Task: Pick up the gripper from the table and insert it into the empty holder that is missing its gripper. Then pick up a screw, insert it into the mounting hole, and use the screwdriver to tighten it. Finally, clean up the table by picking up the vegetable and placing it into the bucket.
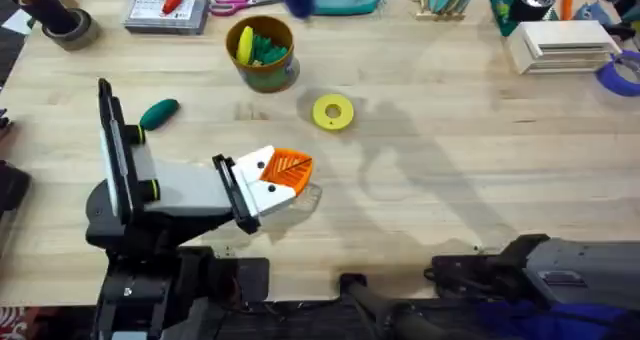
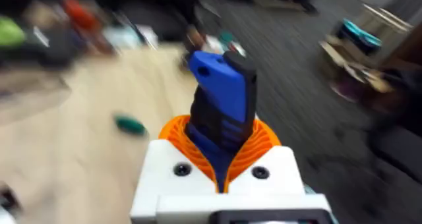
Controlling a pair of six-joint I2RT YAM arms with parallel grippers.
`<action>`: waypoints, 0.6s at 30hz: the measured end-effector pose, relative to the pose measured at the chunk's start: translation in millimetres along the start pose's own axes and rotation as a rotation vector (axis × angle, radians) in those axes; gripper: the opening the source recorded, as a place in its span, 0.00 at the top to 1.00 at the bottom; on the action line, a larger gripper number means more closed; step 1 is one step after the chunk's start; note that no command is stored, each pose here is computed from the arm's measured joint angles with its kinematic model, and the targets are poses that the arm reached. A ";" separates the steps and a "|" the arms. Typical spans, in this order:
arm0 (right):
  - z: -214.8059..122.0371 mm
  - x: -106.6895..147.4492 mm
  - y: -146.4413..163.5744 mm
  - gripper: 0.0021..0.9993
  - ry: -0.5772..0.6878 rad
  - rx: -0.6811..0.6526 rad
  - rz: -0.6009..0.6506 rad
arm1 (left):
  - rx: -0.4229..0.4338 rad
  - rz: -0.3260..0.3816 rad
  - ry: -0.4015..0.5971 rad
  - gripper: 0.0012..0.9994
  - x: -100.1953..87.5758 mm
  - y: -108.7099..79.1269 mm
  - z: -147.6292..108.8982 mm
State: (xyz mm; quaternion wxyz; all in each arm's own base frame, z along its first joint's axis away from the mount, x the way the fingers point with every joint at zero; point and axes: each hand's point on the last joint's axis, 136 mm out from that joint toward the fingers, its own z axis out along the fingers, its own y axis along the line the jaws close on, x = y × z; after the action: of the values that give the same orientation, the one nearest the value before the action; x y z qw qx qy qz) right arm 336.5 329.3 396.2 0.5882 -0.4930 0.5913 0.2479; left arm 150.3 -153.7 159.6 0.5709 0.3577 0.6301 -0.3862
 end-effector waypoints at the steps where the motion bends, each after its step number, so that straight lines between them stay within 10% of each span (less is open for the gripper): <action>1: -1.8 11.2 -5.1 0.98 0.045 0.020 -0.039 | 0.000 0.000 0.000 1.00 0.0 0.0 0.0; 10: -47.7 118.9 -47.6 0.98 0.524 0.088 -0.381 | 0.000 0.000 0.000 1.00 0.0 -0.1 0.0; 18: -82.0 223.0 -74.6 0.98 0.872 0.015 -0.362 | 0.000 0.000 0.000 1.00 0.0 -0.1 0.0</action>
State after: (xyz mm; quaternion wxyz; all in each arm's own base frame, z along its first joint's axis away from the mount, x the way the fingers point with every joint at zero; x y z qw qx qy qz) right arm 404.5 163.6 223.1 0.3222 -0.6420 0.6894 -0.0934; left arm 150.3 -153.7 159.6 0.5708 0.3578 0.6300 -0.3863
